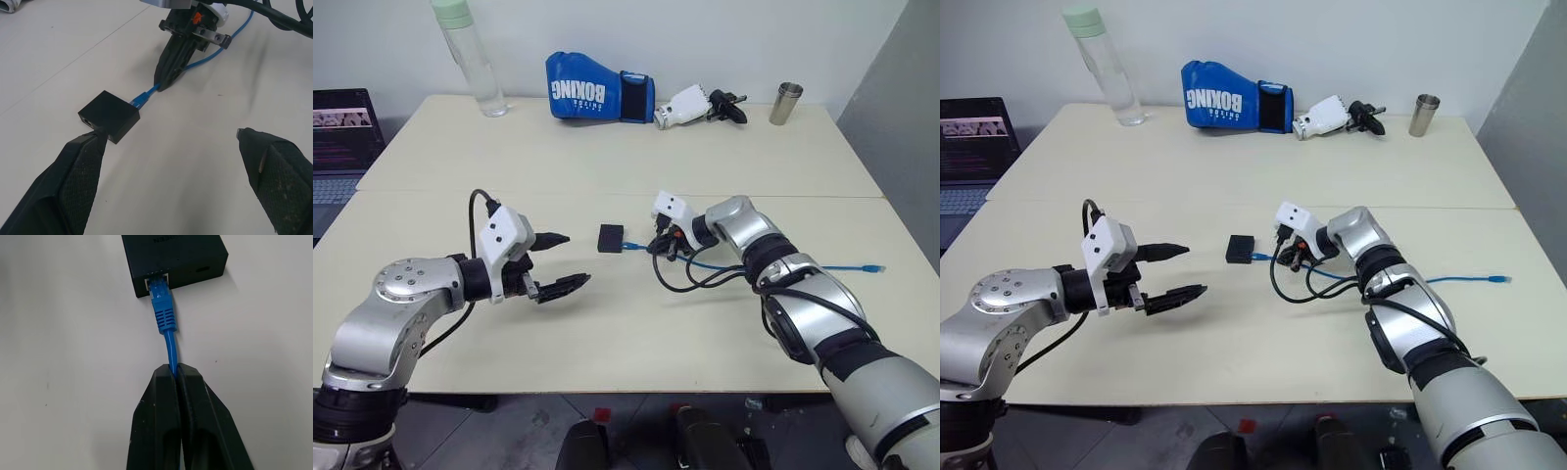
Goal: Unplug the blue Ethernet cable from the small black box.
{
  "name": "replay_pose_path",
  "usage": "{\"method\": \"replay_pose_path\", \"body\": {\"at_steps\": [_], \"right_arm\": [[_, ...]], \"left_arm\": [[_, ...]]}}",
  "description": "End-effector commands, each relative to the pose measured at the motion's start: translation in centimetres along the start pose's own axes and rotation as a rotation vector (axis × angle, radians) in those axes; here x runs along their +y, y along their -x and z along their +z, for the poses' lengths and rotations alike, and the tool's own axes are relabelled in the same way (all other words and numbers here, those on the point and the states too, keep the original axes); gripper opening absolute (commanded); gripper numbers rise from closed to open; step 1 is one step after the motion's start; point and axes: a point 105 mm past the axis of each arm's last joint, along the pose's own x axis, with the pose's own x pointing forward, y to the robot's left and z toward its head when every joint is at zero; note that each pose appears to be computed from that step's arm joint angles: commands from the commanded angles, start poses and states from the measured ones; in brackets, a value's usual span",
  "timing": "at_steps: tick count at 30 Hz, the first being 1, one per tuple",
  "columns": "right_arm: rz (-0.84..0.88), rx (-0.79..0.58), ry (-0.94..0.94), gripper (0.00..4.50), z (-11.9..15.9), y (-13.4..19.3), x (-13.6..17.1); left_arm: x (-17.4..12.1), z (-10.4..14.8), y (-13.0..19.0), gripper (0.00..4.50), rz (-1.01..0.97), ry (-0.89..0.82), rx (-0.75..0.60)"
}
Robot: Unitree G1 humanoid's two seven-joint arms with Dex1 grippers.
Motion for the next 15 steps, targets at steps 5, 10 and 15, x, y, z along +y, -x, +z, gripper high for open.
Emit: {"method": "replay_pose_path", "body": {"at_steps": [5,10,15], "right_arm": [[-0.056,-0.02,-0.008,0.02,-1.8,4.2,0.2],[-0.065,0.01,-0.006,0.02,-3.3,6.2,1.9],[-0.068,0.007,-0.018,0.6,-3.7,6.1,3.1]], "left_arm": [[-1.5,0.5,-0.3,4.5,-0.074,-0.009,-0.021],[-2.5,0.0,-0.6,4.5,-0.111,0.004,-0.006],[-2.9,0.0,-0.9,4.5,-0.129,0.009,-0.009]]}}
